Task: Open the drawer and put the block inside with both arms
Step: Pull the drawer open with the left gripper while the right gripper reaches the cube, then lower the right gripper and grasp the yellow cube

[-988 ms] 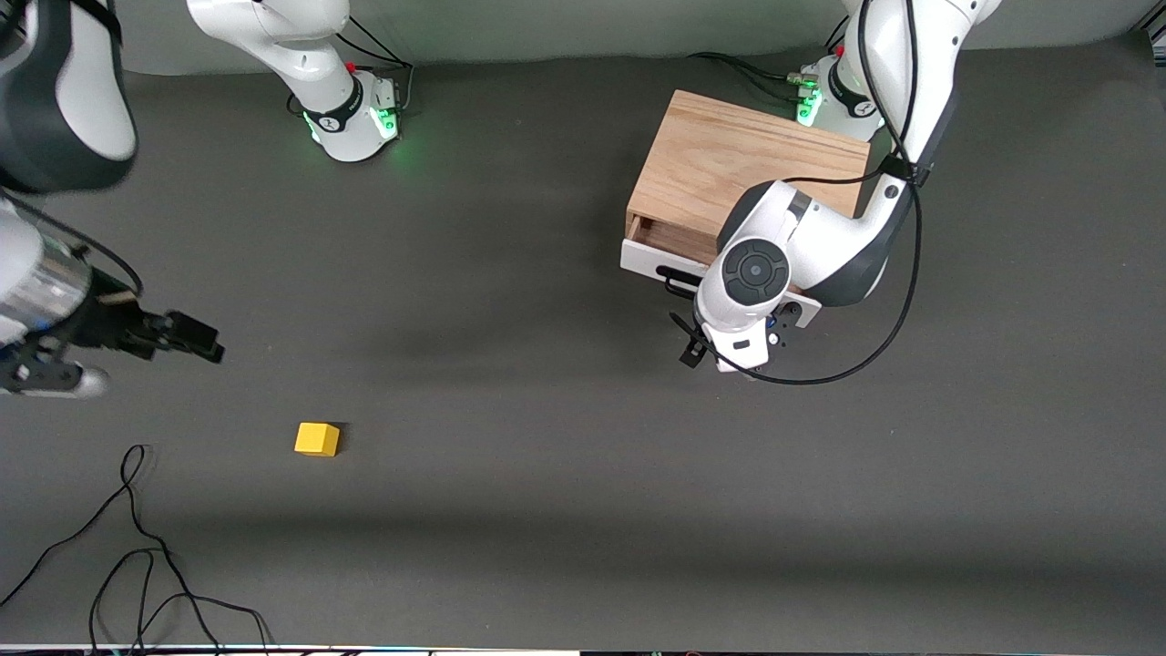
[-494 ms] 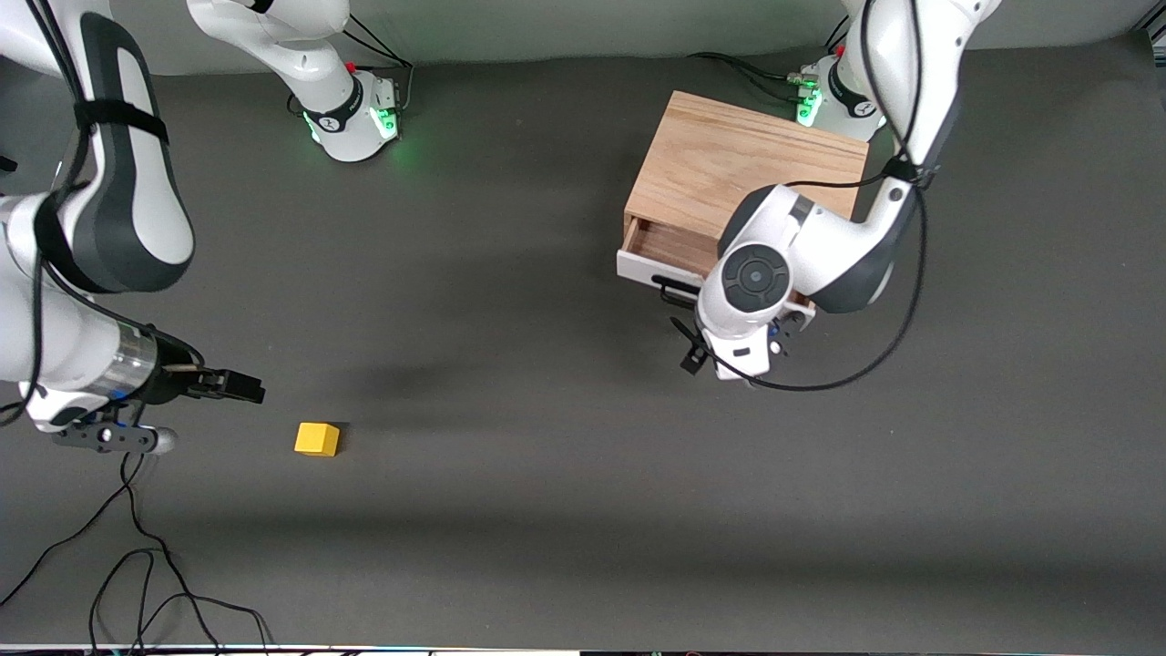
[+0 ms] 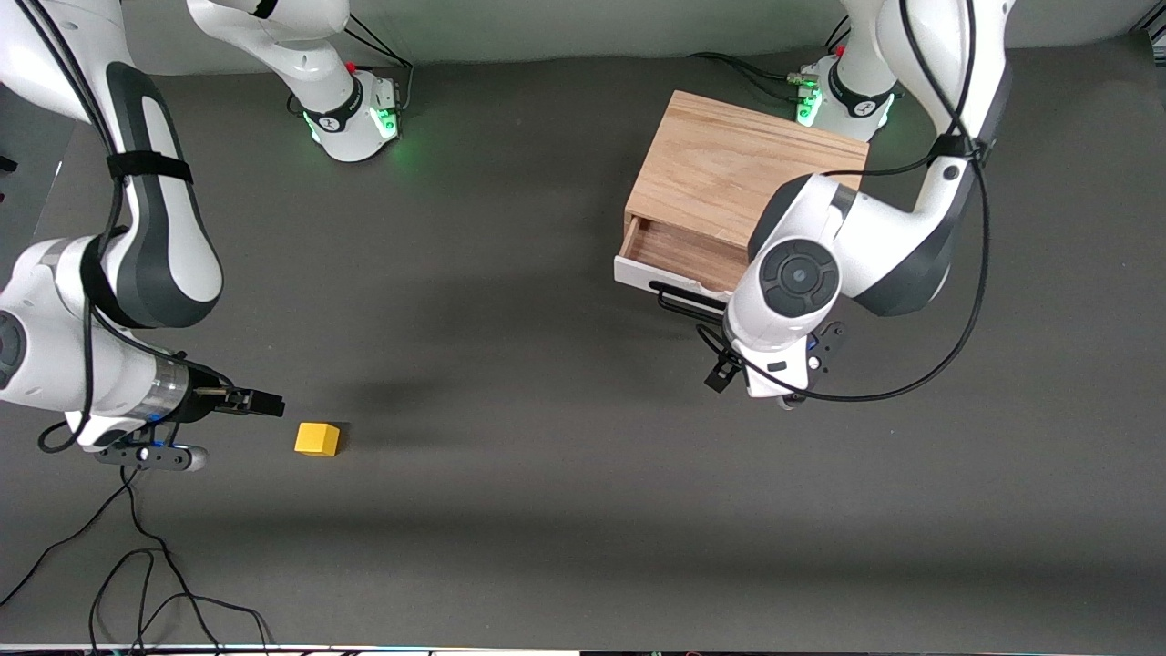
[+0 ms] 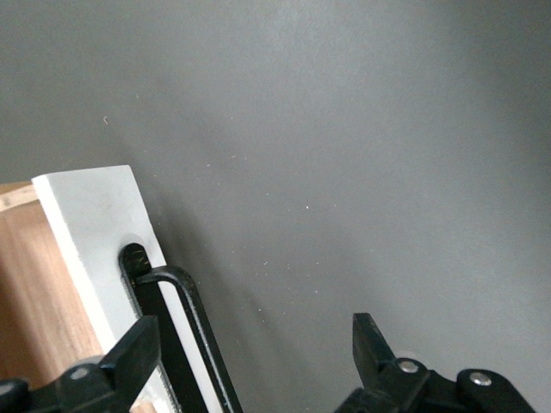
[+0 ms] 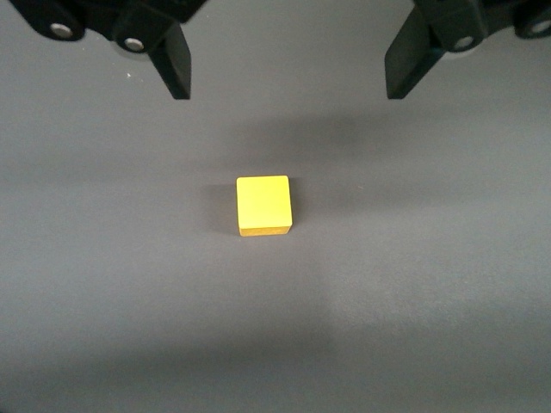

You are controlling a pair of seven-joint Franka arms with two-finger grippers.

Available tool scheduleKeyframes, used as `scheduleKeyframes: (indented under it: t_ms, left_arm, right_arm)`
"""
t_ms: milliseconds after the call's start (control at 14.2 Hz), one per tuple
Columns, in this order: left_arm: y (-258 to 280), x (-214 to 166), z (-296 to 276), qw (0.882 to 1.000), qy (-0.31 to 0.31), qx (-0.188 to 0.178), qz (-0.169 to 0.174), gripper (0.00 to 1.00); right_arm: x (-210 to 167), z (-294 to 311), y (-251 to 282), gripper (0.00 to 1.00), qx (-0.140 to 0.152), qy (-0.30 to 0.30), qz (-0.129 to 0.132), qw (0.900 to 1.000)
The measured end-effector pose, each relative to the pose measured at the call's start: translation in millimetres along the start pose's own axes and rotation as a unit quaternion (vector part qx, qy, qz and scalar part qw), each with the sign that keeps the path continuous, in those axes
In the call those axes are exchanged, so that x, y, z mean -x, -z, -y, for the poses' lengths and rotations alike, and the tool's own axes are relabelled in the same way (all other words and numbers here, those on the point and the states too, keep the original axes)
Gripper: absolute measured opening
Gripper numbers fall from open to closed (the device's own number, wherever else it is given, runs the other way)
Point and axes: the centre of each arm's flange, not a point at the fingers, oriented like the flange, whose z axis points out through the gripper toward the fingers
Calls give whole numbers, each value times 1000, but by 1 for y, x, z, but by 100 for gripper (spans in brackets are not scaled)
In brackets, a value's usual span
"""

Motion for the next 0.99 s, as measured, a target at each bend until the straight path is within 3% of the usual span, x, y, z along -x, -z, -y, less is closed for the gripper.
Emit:
scheduleKeyframes:
  t_ms: [424, 988]
  left_arm:
    - [-56, 9, -14, 999, 12, -22, 31, 100]
    - [-65, 33, -15, 998, 19, -40, 34, 100]
  right_arm:
    - [2, -8, -74, 100, -1, -6, -19, 1000]
    - [-4, -10, -129, 100, -1, -8, -16, 1000]
